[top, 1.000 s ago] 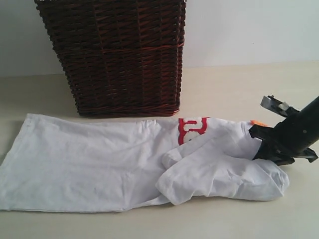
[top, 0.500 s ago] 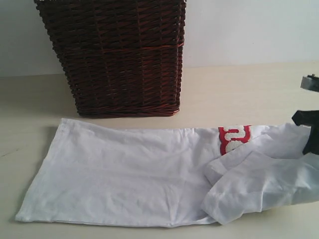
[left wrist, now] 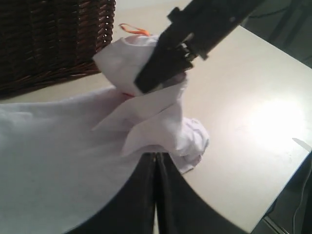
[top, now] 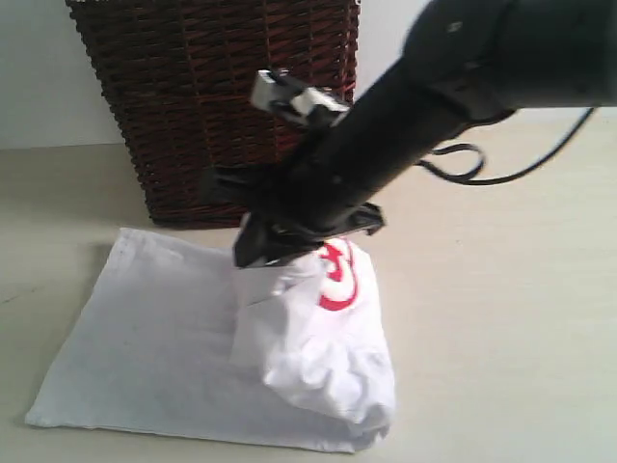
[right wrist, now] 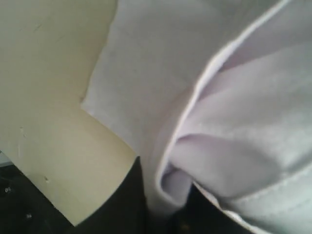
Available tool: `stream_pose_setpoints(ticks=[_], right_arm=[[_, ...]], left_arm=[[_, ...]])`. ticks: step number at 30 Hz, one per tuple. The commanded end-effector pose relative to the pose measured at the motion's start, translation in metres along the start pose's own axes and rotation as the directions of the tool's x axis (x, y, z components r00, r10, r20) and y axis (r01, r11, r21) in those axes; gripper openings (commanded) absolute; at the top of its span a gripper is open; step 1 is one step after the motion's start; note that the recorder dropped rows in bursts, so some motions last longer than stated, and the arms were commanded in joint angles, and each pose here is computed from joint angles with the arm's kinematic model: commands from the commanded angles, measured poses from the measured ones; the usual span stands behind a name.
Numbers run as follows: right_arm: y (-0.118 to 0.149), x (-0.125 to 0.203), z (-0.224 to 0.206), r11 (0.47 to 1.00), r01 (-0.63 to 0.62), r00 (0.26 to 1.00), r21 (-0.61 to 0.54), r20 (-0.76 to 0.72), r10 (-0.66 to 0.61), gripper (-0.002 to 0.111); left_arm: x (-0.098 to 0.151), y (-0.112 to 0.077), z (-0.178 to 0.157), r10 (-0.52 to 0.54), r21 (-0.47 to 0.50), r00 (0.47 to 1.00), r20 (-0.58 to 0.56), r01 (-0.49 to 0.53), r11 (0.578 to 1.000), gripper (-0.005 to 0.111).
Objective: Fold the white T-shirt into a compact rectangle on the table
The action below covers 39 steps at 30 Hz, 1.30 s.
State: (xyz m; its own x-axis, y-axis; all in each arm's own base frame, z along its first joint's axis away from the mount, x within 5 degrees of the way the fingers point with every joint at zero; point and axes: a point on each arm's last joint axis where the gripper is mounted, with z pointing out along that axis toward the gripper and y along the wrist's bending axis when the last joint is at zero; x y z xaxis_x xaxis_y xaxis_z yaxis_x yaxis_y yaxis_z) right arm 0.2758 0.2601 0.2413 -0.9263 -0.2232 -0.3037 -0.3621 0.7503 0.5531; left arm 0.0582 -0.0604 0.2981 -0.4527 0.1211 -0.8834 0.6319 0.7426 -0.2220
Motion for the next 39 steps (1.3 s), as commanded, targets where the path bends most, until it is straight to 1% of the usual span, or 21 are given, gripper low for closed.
stream_pose_setpoints(ticks=[1,2,4,5,6,7,9,12,15,16,18,21,22,23,24,26,28,29,31,34,39], right_arm=[[0.042,-0.024,0.053,0.996,0.065,0.995,-0.053,0.074,-0.061,0.001],[0.049,-0.028,0.065,0.995,0.082,0.995,-0.064,0.062,-0.078,0.004],[0.063,-0.03,0.089,0.988,0.124,0.992,-0.092,0.0,-0.125,0.022],[0.071,-0.028,0.1,0.982,0.157,0.985,-0.11,-0.049,-0.163,0.036],[0.075,-0.027,0.104,0.976,0.183,0.979,-0.121,-0.071,-0.192,0.044],[0.082,-0.024,0.107,0.965,0.223,0.966,-0.14,-0.104,-0.238,0.051],[0.089,-0.02,0.106,0.947,0.275,0.942,-0.164,-0.15,-0.3,0.055],[0.094,-0.014,0.098,0.918,0.35,0.896,-0.185,-0.219,-0.386,0.055],[0.092,-0.011,0.082,0.893,0.43,0.847,-0.13,-0.283,-0.449,0.055],[0.089,-0.012,0.074,0.886,0.457,0.836,-0.074,-0.304,-0.456,0.055],[0.085,-0.015,0.063,0.883,0.469,0.841,0.026,-0.317,-0.438,0.055],[0.08,-0.021,0.044,0.865,0.467,0.865,0.181,-0.299,-0.404,0.054],[0.079,-0.023,0.038,0.858,0.461,0.873,0.227,-0.287,-0.393,0.052],[0.078,-0.024,0.032,0.846,0.467,0.873,0.256,-0.284,-0.396,0.049],[0.078,-0.025,0.026,0.836,0.472,0.873,0.281,-0.284,-0.397,0.043],[0.079,-0.025,0.016,0.822,0.484,0.869,0.3,-0.279,-0.409,0.026],[0.082,-0.022,0.003,0.818,0.492,0.866,0.298,-0.266,-0.424,0.005],[0.084,-0.019,-0.003,0.816,0.497,0.864,0.295,-0.262,-0.431,0.0],[0.089,-0.016,-0.019,0.808,0.512,0.858,0.292,-0.201,-0.472,0.0],[0.095,-0.01,-0.047,0.81,0.514,0.85,0.281,-0.044,-0.525,0.0],[0.097,0.011,-0.092,0.811,0.519,0.791,0.271,0.207,-0.575,0.0]], left_arm=[[-0.002,-0.002,-0.002,0.002,0.016,1.0,0.009,-0.002,1.0,0.0],[-0.002,-0.002,-0.002,0.002,0.016,1.0,0.009,-0.002,1.0,0.0],[-0.002,-0.002,-0.002,0.003,0.015,1.0,0.009,-0.003,1.0,0.0],[-0.002,-0.002,-0.002,0.003,0.015,1.0,0.009,-0.003,1.0,0.0],[-0.002,-0.002,-0.002,0.003,0.015,1.0,0.009,-0.003,1.0,0.0],[-0.001,-0.003,-0.003,0.006,0.015,1.0,0.011,-0.006,1.0,0.0],[-0.001,-0.003,-0.004,0.016,0.011,1.0,0.018,-0.017,1.0,0.0],[0.0,-0.003,-0.007,0.036,0.0,0.999,0.025,-0.036,0.999,0.0],[0.0,-0.003,-0.008,0.047,-0.007,0.999,0.028,-0.047,0.999,0.0],[0.0,-0.002,-0.008,0.048,-0.01,0.998,0.027,-0.048,0.999,0.0],[0.0,-0.002,-0.008,0.049,-0.011,0.998,0.027,-0.049,0.999,0.0],[0.0,-0.002,-0.008,0.051,-0.012,0.998,0.026,-0.05,0.999,0.0],[0.0,-0.002,-0.008,0.053,-0.014,0.998,0.025,-0.053,0.998,0.0],[0.0,-0.002,-0.008,0.055,-0.016,0.998,0.024,-0.055,0.998,0.0],[0.0,-0.002,-0.008,0.058,-0.018,0.998,0.023,-0.057,0.998,0.0],[0.001,-0.002,-0.009,0.06,-0.018,0.998,0.028,-0.06,0.998,0.0],[0.001,-0.003,-0.012,0.071,-0.024,0.997,0.042,-0.07,0.997,0.0],[0.0,-0.003,-0.014,0.082,-0.031,0.995,0.06,-0.08,0.996,0.0],[0.0,-0.005,-0.022,0.112,-0.052,0.988,0.103,-0.107,0.993,0.0],[0.001,-0.006,-0.034,0.151,-0.094,0.972,0.178,-0.136,0.986,0.0],[0.005,-0.01,-0.055,0.209,-0.154,0.932,0.296,-0.169,0.973,0.0]])
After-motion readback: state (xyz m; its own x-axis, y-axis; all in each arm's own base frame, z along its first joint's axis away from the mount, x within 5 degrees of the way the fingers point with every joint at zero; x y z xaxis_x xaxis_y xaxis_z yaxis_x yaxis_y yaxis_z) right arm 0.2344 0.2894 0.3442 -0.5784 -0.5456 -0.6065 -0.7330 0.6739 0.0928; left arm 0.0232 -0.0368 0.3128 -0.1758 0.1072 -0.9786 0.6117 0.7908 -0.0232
